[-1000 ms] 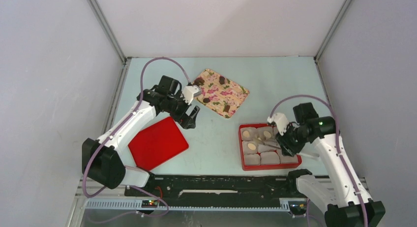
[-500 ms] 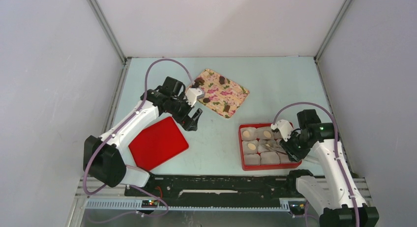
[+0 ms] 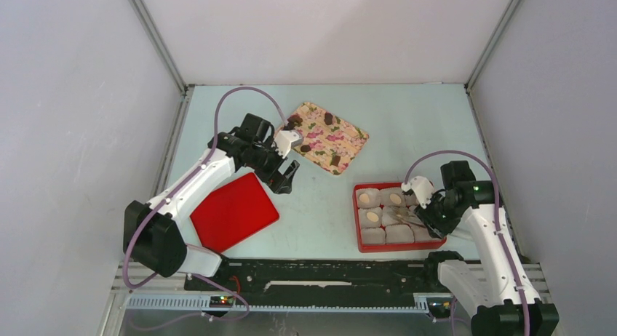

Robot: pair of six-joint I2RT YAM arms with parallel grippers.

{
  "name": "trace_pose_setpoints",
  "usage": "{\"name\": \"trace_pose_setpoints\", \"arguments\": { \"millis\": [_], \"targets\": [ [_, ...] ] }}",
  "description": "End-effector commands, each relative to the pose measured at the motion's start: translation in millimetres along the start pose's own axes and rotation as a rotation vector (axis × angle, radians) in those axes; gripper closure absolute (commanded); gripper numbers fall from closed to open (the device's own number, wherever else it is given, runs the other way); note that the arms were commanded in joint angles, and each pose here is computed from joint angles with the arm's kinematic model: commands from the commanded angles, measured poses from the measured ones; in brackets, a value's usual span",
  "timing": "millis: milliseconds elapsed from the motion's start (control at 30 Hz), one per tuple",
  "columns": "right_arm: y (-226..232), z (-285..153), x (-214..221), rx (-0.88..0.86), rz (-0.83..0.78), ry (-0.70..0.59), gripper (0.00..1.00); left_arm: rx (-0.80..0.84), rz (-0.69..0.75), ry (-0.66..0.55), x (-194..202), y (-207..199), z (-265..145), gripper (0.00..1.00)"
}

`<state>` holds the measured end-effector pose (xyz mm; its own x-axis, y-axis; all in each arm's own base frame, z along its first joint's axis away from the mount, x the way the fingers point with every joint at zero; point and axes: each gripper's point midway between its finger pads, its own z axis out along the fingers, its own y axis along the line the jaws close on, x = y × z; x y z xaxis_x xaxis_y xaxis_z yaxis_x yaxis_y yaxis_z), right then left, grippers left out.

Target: Pack the chocolate

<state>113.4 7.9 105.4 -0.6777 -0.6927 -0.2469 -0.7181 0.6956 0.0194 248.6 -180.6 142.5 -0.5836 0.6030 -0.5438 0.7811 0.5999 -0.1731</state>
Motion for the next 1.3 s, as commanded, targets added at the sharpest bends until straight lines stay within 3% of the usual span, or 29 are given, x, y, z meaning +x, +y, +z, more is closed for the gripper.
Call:
{"name": "trace_pose_setpoints", "arguments": {
  "millis": [0,333,633,867,1033,1267],
  "targets": [
    [1.2,-4.1,1.8,0.008,-0.015,-0.006,0.61,-0.021,0.050,-0.047,-17.9,1.6,-9.8,0.02],
    [-0.1,-11.7,-4.5,0.021,-0.024,-0.036,0.58,-0.019,0.054,-0.042,-16.6,0.0,-9.7,0.02],
    [12.4,-45.0,-55.4,-0.046,-0.101,-0.281,0.55,-0.027,0.055,-0.042,-15.5,0.4,-10.5,0.02],
    [-14.6,-52.0,-147.7,-0.047,-0.034,-0.517,0.55,-0.038,0.058,-0.051,-13.5,0.0,-13.4,0.02],
    [-29.1,-36.4,-204.2,0.060,-0.114,-0.481,0.56,-0.128,0.081,-0.086,-11.5,8.8,-25.5,0.02],
    [-50.6,-14.3,-273.9,0.015,-0.053,-0.436,0.57,-0.238,0.081,-0.108,5.0,23.2,-41.5,0.02]
  ]
}}
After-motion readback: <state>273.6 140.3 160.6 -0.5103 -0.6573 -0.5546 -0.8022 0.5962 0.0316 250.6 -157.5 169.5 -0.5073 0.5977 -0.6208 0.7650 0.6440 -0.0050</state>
